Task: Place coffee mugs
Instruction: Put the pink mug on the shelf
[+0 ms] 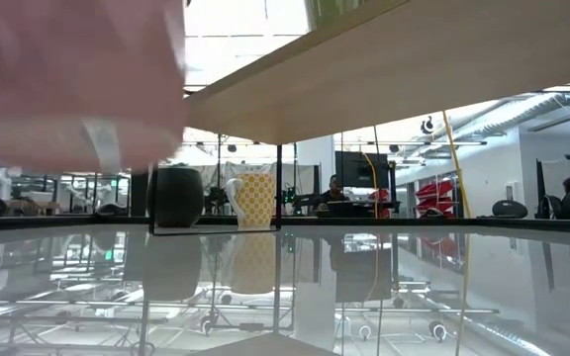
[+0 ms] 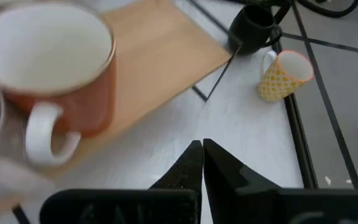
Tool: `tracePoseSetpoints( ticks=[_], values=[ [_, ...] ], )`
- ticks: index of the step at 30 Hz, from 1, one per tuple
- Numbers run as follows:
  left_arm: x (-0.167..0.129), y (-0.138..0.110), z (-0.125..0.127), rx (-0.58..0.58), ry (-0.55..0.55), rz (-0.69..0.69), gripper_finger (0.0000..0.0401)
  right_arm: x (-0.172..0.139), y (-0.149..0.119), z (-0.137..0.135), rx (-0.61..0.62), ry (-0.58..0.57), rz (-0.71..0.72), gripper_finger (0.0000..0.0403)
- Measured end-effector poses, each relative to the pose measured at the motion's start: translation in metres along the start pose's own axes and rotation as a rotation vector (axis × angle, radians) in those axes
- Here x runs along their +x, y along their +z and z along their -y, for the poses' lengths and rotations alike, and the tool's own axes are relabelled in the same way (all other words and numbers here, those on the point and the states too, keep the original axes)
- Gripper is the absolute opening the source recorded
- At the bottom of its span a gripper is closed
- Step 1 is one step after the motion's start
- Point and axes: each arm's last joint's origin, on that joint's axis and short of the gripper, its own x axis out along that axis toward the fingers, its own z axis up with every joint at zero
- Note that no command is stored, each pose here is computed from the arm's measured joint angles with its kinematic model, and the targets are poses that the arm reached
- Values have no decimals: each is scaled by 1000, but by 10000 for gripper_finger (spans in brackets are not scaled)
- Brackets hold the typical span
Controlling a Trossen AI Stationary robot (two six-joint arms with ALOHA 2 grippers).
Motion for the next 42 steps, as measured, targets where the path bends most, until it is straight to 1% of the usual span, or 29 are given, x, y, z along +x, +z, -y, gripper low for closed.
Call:
tracePoseSetpoints(
  ticks=[4, 7, 11, 14, 16, 19, 22, 24, 27, 31, 34, 38, 42],
  values=[
    [-31, 0, 3, 47, 27, 12, 21, 4, 5, 2, 60, -9, 32, 0],
    [-56, 0, 4, 77, 55, 62, 21, 9, 7, 3, 77, -8, 28, 0],
    [-90, 6, 0, 87, 67, 117, 21, 14, 10, 5, 106, -7, 25, 0],
    [-113, 11, -8, 103, 109, 156, 21, 17, 12, 6, 125, -8, 34, 0],
    [-129, 16, -11, 125, 102, 179, 21, 19, 13, 6, 137, -8, 32, 0],
    [-146, 26, -13, 190, 51, 216, 21, 22, 14, 7, 148, -9, 33, 0],
    [-160, 40, -18, 237, 35, 247, 21, 24, 15, 7, 149, -10, 27, 0],
    [-167, 50, -22, 275, 30, 269, 21, 24, 15, 8, 176, -34, 21, 0],
    [-178, 64, -30, 325, 25, 293, 21, 24, 14, 9, 277, -80, 16, 0],
    [-193, 83, -44, 381, 21, 333, 21, 24, 15, 10, 428, -81, 32, 0],
    [-200, 102, -53, 400, 17, 372, 21, 23, 19, 11, 522, -80, 80, 0],
    [-209, 125, -62, 431, 7, 439, 21, 22, 30, 15, 602, -108, 211, 0],
    [-218, 143, -65, 454, -39, 533, 21, 22, 40, 19, 620, -106, 308, 0]
  ],
)
